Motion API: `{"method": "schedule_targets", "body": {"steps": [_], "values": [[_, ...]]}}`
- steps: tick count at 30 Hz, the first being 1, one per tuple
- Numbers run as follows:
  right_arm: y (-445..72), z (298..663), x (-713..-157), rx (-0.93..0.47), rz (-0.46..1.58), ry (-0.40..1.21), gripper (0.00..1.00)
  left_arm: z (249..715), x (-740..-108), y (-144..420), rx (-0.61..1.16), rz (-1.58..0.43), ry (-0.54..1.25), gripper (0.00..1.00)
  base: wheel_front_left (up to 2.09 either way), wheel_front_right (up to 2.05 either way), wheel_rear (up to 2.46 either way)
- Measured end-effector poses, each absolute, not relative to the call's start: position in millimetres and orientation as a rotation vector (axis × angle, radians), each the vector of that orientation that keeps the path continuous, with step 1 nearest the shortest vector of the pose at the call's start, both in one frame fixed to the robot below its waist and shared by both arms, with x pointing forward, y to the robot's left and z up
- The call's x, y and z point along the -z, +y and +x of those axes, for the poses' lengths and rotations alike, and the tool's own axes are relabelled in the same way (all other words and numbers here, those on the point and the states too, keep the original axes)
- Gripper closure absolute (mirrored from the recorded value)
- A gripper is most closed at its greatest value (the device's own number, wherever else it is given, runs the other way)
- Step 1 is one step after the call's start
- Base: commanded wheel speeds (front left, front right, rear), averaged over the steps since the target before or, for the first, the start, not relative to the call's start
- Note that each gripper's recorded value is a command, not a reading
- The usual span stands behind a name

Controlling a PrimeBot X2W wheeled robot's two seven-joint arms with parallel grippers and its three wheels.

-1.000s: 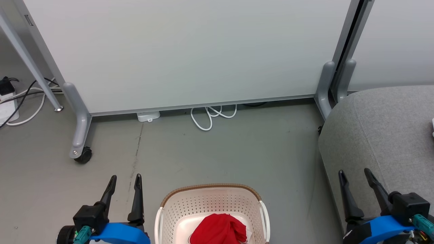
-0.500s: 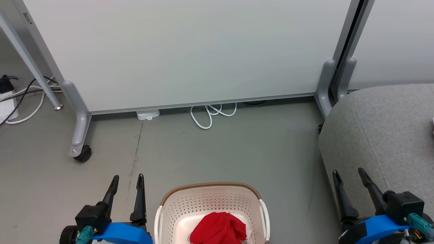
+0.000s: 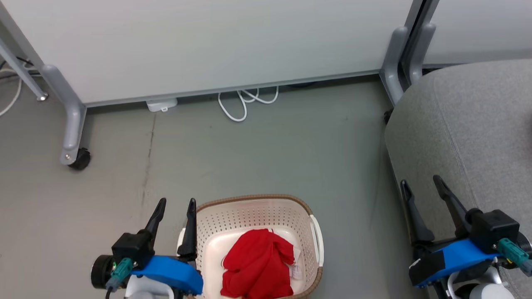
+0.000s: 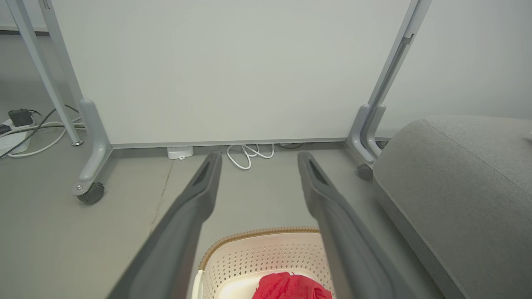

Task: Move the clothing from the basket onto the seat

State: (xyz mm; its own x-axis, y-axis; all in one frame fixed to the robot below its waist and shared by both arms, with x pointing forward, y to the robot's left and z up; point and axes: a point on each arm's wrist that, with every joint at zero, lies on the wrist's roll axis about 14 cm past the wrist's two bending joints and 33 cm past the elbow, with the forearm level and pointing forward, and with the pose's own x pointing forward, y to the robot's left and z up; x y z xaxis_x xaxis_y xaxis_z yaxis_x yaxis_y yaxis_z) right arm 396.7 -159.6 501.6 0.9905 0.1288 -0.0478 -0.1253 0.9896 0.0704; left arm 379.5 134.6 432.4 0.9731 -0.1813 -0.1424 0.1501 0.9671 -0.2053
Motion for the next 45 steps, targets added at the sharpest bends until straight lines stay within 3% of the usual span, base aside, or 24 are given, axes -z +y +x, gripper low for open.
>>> {"method": "schedule_targets", "body": {"steps": [12,26,34,45], "values": [[-161,439,-480,-0.131,0.000,0.100,0.00,415,-371,85,0.302,-0.221,0.336,0.00,0.00,0.00,0.00],[-167,469,-432,-0.145,-0.046,0.178,0.00,412,-272,15,0.531,-0.216,0.615,0.00,0.00,0.00,0.00],[-162,477,-414,-0.158,-0.030,0.188,0.00,391,-214,0,0.646,-0.152,0.784,0.00,0.00,0.00,0.00],[-177,468,-371,-0.112,-0.024,0.280,0.00,382,-150,-1,0.667,-0.108,0.944,0.00,0.00,0.00,0.00]]}}
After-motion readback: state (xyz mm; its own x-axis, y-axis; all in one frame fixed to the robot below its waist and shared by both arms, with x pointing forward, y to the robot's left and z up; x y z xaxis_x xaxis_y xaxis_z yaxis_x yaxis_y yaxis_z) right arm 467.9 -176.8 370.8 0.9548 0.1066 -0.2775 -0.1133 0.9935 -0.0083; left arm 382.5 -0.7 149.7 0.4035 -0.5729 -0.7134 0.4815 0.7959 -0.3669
